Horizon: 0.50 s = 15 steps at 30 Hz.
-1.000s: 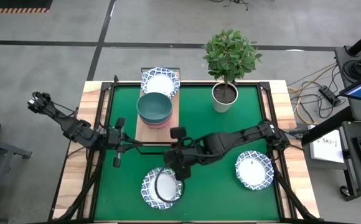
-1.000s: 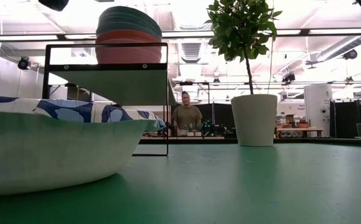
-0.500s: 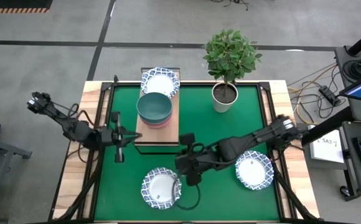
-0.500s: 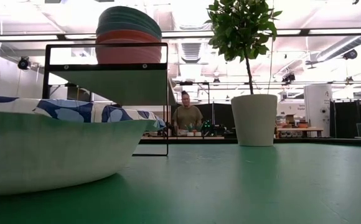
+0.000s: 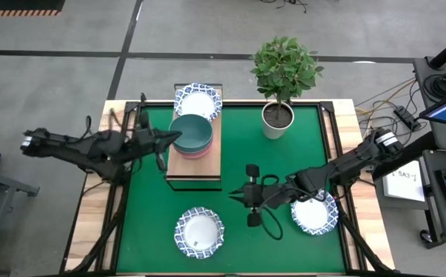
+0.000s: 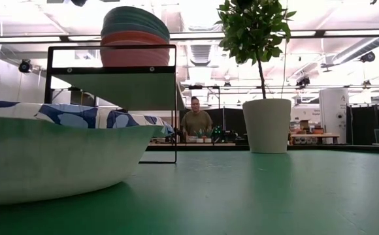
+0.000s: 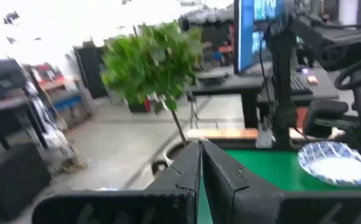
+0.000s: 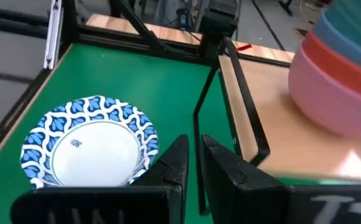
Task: Place and stack bowls onto a shelf
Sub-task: Stack the green bowl on top of the blue bowl on the shelf
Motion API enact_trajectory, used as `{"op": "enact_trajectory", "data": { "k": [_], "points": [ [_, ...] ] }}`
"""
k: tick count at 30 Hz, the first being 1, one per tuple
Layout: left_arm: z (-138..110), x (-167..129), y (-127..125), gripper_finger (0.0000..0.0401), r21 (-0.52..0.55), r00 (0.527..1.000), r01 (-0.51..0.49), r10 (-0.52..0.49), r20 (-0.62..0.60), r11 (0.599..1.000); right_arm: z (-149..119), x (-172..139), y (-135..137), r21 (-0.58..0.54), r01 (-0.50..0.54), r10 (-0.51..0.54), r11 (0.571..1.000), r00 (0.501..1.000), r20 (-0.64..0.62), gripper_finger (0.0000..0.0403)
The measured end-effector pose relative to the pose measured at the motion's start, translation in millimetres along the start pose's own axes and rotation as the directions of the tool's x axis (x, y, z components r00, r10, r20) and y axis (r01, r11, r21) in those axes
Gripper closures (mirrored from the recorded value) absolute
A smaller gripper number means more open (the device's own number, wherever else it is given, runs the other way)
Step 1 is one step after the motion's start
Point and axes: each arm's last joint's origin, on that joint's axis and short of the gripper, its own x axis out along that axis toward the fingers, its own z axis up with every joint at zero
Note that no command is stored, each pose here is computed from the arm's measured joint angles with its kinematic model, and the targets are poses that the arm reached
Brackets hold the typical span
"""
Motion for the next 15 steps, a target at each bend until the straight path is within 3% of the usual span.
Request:
{"op": "enact_trajectory", "data": {
  "k": [7, 15],
  "points": [
    [-11.2, 27.1, 7.3, 0.0401, -0.068, 0.985, 0.008, -0.019, -0.172, 0.998, -26.9, -7.7, -3.1, 0.089, 0.004, -0.007, 0.996, 1.000, 0.027, 0.0371],
    [-26.1, 39.2, -3.6, 0.0401, -0.126, 0.958, 0.039, -0.073, -0.279, 0.991, -30.9, -10.8, -4.1, 0.086, 0.003, -0.006, 0.996, 1.000, 0.029, 0.0371]
  ]
}}
